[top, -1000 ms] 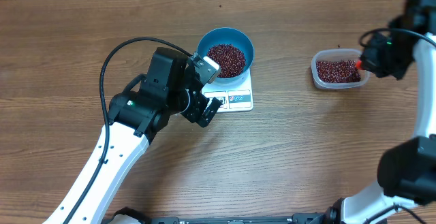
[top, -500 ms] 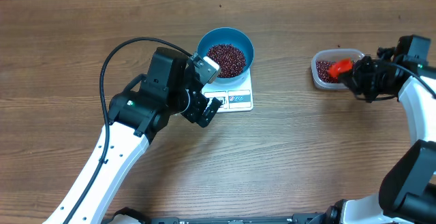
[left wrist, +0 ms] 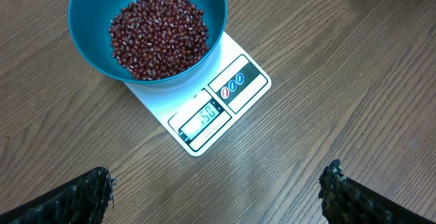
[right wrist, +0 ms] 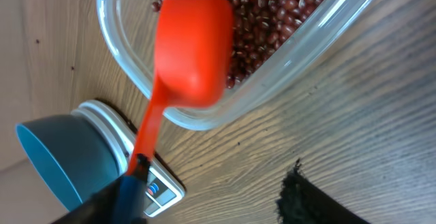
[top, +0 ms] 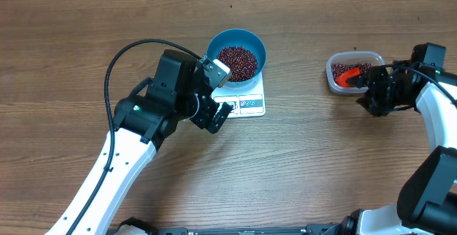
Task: Scoop item into bowl and weigh 150g on scale
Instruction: 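Lower the scoop into the tub and open the right gripper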
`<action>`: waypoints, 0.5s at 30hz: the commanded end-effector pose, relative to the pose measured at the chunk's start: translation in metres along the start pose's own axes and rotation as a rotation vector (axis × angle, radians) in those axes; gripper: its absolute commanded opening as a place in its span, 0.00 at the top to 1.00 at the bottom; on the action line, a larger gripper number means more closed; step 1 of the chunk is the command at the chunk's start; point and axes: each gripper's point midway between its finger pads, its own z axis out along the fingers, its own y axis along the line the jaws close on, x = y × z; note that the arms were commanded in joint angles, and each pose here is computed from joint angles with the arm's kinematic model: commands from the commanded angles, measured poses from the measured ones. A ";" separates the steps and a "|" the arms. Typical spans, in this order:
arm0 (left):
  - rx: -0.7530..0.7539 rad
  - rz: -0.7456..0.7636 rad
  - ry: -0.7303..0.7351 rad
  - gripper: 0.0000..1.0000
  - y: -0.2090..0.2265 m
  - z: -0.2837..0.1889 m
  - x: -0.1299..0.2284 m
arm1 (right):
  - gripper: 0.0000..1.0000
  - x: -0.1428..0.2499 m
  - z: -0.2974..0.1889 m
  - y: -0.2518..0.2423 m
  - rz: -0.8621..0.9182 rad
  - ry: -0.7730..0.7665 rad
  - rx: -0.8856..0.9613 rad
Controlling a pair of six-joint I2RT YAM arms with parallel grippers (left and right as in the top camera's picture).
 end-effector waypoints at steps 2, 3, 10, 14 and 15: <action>-0.004 -0.006 -0.029 0.00 0.000 -0.007 -0.009 | 0.27 0.000 -0.003 -0.008 0.001 -0.018 0.045; -0.004 -0.006 -0.029 0.01 0.000 -0.007 -0.009 | 0.26 0.000 -0.003 -0.013 0.007 -0.019 0.068; -0.004 -0.007 -0.029 0.01 0.000 -0.007 -0.009 | 0.14 0.006 -0.005 -0.029 -0.021 -0.006 0.149; -0.004 -0.006 -0.029 0.00 0.000 -0.007 -0.009 | 0.06 0.008 -0.007 -0.038 -0.011 -0.006 0.195; -0.004 -0.006 -0.029 0.00 0.000 -0.007 -0.009 | 0.04 0.008 -0.007 -0.038 -0.011 -0.005 0.195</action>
